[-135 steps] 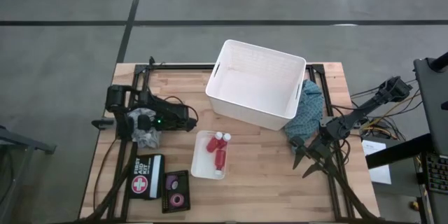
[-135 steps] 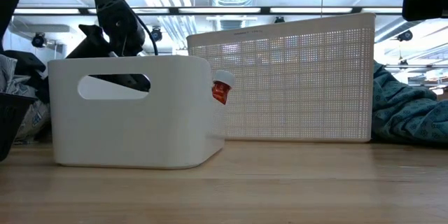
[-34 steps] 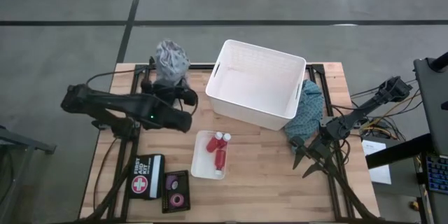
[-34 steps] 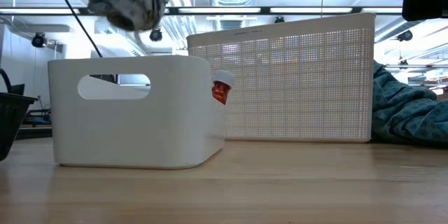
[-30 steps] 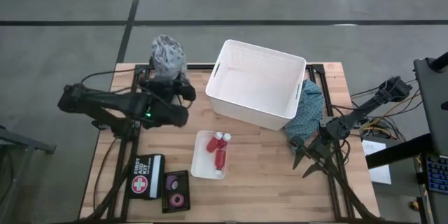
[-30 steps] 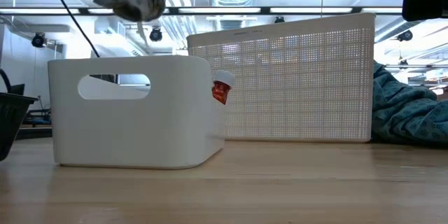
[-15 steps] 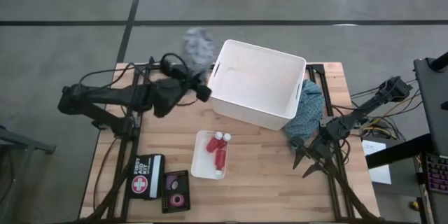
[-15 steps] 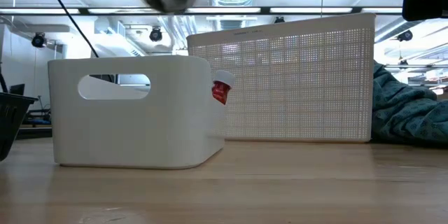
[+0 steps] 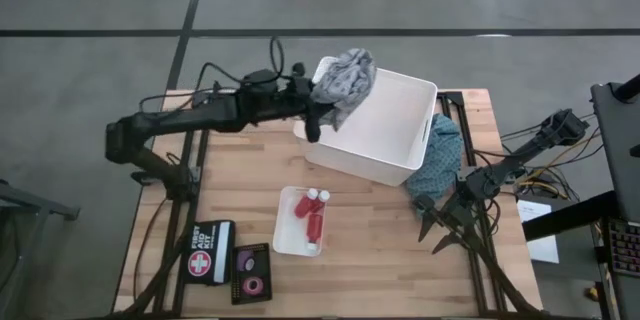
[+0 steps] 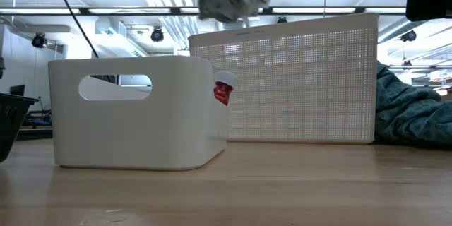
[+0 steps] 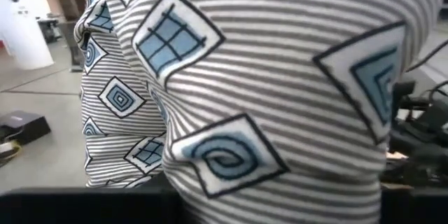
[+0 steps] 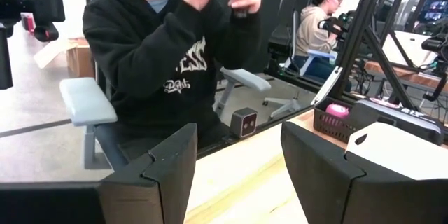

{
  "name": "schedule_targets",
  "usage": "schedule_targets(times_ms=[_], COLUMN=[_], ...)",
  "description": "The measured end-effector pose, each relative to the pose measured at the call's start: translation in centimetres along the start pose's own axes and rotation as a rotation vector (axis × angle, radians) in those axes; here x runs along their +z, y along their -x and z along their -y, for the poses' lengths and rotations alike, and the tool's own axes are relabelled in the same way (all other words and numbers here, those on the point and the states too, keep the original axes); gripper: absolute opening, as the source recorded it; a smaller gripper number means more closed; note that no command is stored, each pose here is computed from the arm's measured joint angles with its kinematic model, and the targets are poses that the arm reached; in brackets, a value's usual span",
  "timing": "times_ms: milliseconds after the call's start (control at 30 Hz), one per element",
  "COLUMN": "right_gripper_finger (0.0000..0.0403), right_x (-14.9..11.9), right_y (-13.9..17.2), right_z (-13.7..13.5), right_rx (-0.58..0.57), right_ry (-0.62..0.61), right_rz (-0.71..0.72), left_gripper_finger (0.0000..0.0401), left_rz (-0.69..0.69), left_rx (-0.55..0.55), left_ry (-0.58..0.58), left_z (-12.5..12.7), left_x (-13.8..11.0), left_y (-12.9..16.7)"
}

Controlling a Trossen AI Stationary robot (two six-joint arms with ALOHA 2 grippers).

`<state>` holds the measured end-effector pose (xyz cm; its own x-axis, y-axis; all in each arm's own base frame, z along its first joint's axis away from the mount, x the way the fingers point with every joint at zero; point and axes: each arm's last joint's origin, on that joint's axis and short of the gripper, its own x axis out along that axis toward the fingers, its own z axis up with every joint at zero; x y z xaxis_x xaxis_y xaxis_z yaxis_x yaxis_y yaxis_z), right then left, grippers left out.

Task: Pick & Place Medicine items
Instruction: Put the gray patient gown into the big white bin

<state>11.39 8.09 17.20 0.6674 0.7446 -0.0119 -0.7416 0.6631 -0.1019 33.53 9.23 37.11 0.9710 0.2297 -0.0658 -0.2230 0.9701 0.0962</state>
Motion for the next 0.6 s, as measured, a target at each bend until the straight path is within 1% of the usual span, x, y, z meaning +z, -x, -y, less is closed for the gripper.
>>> schedule_targets(times_ms=[100, 167, 233, 333, 500, 600], right_gripper_finger=[0.0206, 0.0206, 0.0206, 0.0206, 0.0206, 0.0206], right_x=[0.0, 0.0, 0.0, 0.0, 0.0, 0.0], right_y=[0.0, 0.0, 0.0, 0.0, 0.0, 0.0], right_z=[0.0, 0.0, 0.0, 0.0, 0.0, 0.0], right_rx=[0.000, -0.001, 0.000, 0.000, -0.001, -0.001], right_ry=[0.000, 0.002, 0.001, 0.002, 0.002, 0.002], right_rz=[0.001, 0.001, 0.000, 0.000, 0.001, 0.001], left_gripper_finger=[0.0129, 0.0129, 0.0129, 0.0130, 0.0133, 0.0133], left_rz=[0.004, -0.027, -0.050, -0.121, -0.301, -0.371], left_rx=[0.000, 0.006, 0.007, -0.001, -0.017, -0.013], left_ry=[0.025, 0.032, 0.034, 0.040, 0.053, 0.057], left_z=[-0.9, -1.2, -1.4, -1.5, -1.6, -1.7], left_x=[-1.6, -2.6, -3.1, -3.6, -5.2, -5.7], left_y=[-1.9, -3.1, -4.3, -6.2, -9.0, -10.4])
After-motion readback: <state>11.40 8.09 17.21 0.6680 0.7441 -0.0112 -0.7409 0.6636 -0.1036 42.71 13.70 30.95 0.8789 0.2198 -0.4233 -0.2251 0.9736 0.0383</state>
